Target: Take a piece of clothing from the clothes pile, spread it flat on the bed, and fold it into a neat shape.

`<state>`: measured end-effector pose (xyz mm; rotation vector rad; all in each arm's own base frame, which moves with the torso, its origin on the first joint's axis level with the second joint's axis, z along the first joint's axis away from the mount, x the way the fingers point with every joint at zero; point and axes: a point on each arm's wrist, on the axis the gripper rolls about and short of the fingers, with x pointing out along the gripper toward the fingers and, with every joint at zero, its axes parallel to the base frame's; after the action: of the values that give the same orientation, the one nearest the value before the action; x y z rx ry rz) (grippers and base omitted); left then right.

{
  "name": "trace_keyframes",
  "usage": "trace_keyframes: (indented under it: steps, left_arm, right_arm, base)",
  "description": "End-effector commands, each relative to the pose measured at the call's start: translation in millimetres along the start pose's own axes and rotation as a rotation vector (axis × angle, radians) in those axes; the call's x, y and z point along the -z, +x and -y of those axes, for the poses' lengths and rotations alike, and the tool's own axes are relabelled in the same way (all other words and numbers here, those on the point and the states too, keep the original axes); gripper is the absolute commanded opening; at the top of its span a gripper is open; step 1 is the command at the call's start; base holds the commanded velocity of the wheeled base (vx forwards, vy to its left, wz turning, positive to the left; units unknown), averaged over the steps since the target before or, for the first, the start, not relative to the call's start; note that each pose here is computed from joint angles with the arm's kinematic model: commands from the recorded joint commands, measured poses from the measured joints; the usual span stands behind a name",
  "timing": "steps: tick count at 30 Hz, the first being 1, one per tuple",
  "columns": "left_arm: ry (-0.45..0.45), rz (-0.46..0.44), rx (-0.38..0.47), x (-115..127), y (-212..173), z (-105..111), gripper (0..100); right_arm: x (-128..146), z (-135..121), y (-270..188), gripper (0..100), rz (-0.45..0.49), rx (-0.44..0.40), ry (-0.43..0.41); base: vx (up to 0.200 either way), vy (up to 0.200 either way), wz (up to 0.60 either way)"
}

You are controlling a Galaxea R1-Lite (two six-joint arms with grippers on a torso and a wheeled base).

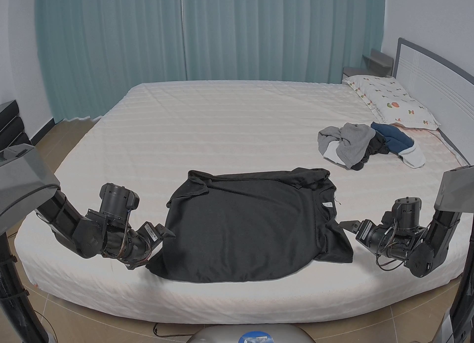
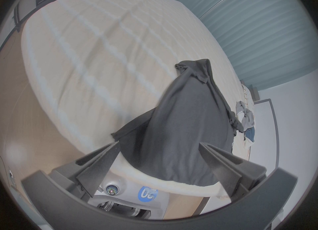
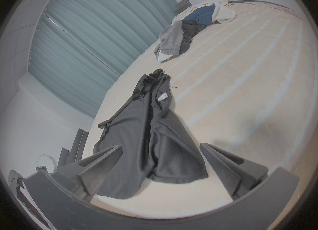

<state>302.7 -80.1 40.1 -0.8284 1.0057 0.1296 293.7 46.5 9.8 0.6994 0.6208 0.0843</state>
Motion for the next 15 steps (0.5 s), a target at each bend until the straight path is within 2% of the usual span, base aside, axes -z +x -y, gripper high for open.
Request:
trace_keyframes:
  steps: [1, 4, 11, 15]
  left_arm:
    - [-0.003, -0.012, -0.029, 7, -1, -11, 100]
    - [-0.003, 0.001, -0.035, 7, 4, -16, 100]
    - [0.009, 0.055, -0.111, 11, 29, -26, 100]
    - [0.015, 0.069, -0.097, 11, 33, -25, 100]
  right_arm:
    - [6, 5, 3, 100, -0.026, 0.018, 0.002]
    - [9, 6, 2, 100, -0.035, 0.027, 0.003]
    - [14, 4, 4, 100, -0.053, 0.022, -0.006]
    - [16, 3, 6, 100, -0.051, 0.018, -0.010]
  base:
    - [0.000, 0.000, 0.00]
    - [0.000, 0.000, 0.00]
    - [0.000, 0.000, 0.00]
    - [0.000, 0.000, 0.00]
